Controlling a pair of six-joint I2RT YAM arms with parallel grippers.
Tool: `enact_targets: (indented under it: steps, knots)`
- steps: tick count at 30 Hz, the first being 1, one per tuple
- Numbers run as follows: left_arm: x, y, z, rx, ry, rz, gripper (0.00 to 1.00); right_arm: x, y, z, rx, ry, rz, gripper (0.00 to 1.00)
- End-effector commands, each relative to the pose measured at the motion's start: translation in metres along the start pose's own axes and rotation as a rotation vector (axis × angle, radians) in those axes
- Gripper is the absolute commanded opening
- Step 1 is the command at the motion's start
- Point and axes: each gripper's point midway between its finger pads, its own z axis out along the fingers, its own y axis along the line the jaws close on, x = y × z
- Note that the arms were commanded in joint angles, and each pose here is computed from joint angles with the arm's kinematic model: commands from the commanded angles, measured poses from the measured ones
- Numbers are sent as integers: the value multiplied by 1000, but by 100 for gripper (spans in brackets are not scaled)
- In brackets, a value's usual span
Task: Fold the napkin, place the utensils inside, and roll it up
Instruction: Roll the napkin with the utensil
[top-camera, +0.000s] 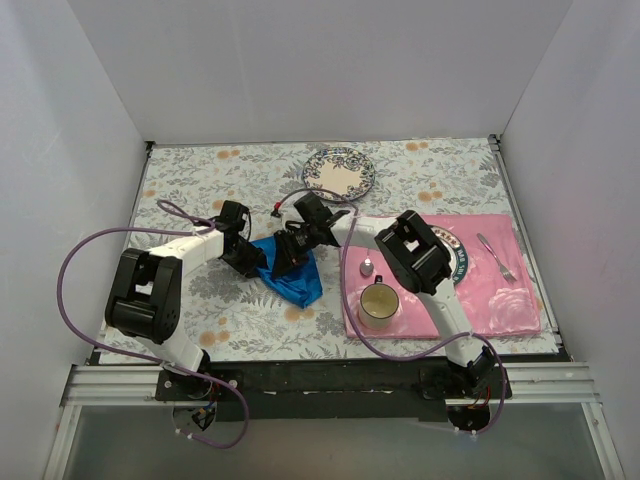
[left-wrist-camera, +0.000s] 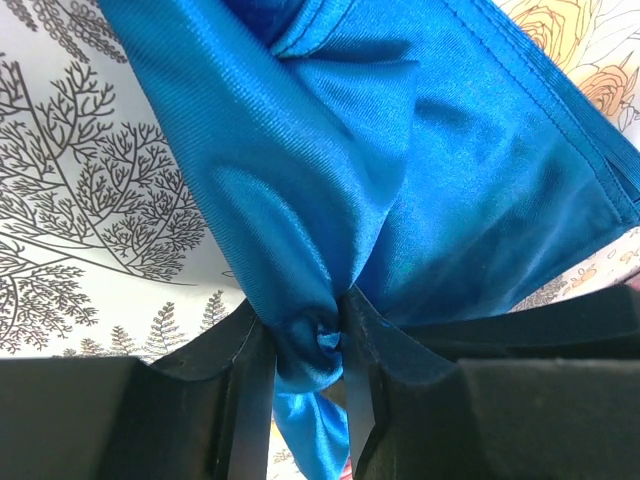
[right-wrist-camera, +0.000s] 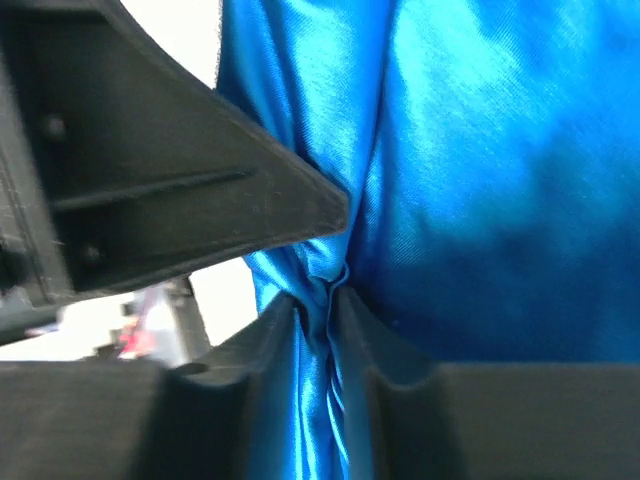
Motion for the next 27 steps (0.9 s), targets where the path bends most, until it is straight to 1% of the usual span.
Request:
enact_targets:
  steps: [1, 2, 3, 4, 5, 6, 7, 8, 9, 10, 12, 13, 15, 18, 19, 21, 22, 24, 25, 27]
  knots:
    - [3, 41, 8, -176, -20, 8, 0, -6, 10, -23, 192, 47, -257, 39]
    - [6, 40, 7, -181, -4, 2, 0, -10, 8, -27, 251, 32, -288, 48]
    - [8, 41, 7, -187, 7, -5, 0, -11, 19, -31, 268, 24, -329, 52]
    - [9, 41, 7, -195, 15, -22, 0, -10, 15, -34, 318, 20, -383, 55]
    - [10, 41, 5, -205, 23, -24, 0, -13, 27, -40, 335, -3, -429, 61]
    - [12, 40, 6, -213, 36, -25, 0, -10, 33, -37, 348, -4, -467, 63]
    - [12, 40, 5, -217, 38, -30, 0, -6, 25, -36, 386, -17, -502, 65]
    - [13, 42, 5, -230, 43, -30, 0, -8, 36, -41, 389, -48, -543, 68]
    - [17, 36, 3, -212, 73, -36, 0, -2, 38, -36, 392, -50, -569, 69]
    - [18, 36, 2, -215, 78, -38, 0, 0, 33, -33, 413, -69, -599, 70]
    - [19, 34, 1, -218, 87, -44, 0, 6, 38, -26, 427, -75, -646, 74]
    - [20, 34, 1, -223, 97, -45, 0, 1, 37, -24, 456, -101, -669, 76]
    - [22, 34, 0, -229, 111, -51, 0, 11, 35, -13, 481, -89, -742, 77]
    - [27, 35, 1, -240, 136, -58, 0, 10, 30, -1, 560, -109, -813, 77]
    - [28, 35, 0, -240, 144, -59, 0, 7, 23, -3, 620, -123, -824, 76]
    - [29, 35, 0, -240, 148, -58, 0, 8, 16, 3, 684, -122, -862, 76]
    - [30, 36, 0, -243, 153, -59, 0, 6, 11, 1, 736, -128, -871, 75]
    - [32, 37, -2, -244, 164, -63, 0, 9, 5, 5, 773, -115, -888, 73]
    - [32, 37, -2, -242, 168, -66, 0, 8, 0, 3, 808, -116, -891, 70]
    - [33, 38, -2, -244, 170, -67, 0, 13, -7, 4, 824, -106, -873, 67]
